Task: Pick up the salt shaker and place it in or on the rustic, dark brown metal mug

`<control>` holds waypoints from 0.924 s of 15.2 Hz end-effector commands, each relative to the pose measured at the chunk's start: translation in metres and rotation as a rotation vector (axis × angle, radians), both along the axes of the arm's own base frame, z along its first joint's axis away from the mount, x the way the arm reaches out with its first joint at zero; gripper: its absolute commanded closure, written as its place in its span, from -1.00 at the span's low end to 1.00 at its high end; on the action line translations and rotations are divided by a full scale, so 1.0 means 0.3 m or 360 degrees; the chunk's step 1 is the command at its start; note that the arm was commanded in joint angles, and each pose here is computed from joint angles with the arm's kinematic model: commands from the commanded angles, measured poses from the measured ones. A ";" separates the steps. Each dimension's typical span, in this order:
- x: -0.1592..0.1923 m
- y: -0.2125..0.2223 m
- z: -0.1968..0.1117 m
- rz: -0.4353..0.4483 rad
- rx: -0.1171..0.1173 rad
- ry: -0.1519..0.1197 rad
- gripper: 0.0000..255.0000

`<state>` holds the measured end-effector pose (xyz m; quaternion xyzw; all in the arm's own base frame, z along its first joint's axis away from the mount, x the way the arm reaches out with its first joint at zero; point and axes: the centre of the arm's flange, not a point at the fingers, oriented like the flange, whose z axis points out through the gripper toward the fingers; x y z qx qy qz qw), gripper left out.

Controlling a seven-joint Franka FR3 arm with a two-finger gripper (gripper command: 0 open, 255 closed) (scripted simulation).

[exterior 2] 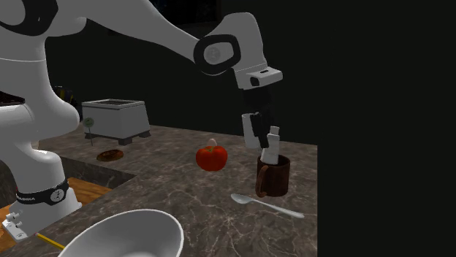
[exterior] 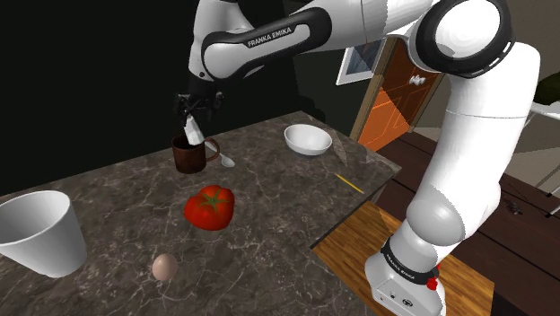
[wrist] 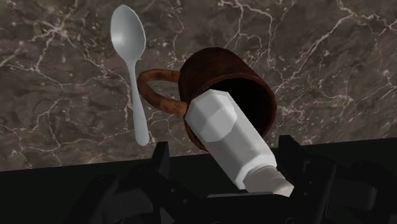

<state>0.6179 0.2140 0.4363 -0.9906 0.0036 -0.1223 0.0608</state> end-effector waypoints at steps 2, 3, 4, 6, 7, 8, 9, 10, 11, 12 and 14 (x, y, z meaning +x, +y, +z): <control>0.000 0.000 0.000 0.0000 0.0000 0.0001 -1.00; 0.000 -0.001 -0.001 0.0000 0.0000 0.0000 -1.00; -0.011 -0.006 0.041 0.0000 0.0000 0.0000 -1.00; -0.032 -0.016 0.126 0.0000 0.0000 0.0000 -1.00; -0.041 -0.021 0.160 0.0000 0.0000 0.0000 -1.00; -0.041 -0.021 0.160 0.0000 0.0000 0.0000 -1.00; -0.041 -0.020 0.160 0.0000 0.0000 0.0000 -1.00; -0.041 -0.021 0.160 0.0000 0.0000 0.0000 -1.00; -0.041 -0.021 0.160 0.0000 0.0000 0.0000 -1.00; -0.041 -0.021 0.160 0.0000 0.0000 0.0000 -1.00; -0.041 -0.021 0.160 0.0000 0.0000 0.0000 -1.00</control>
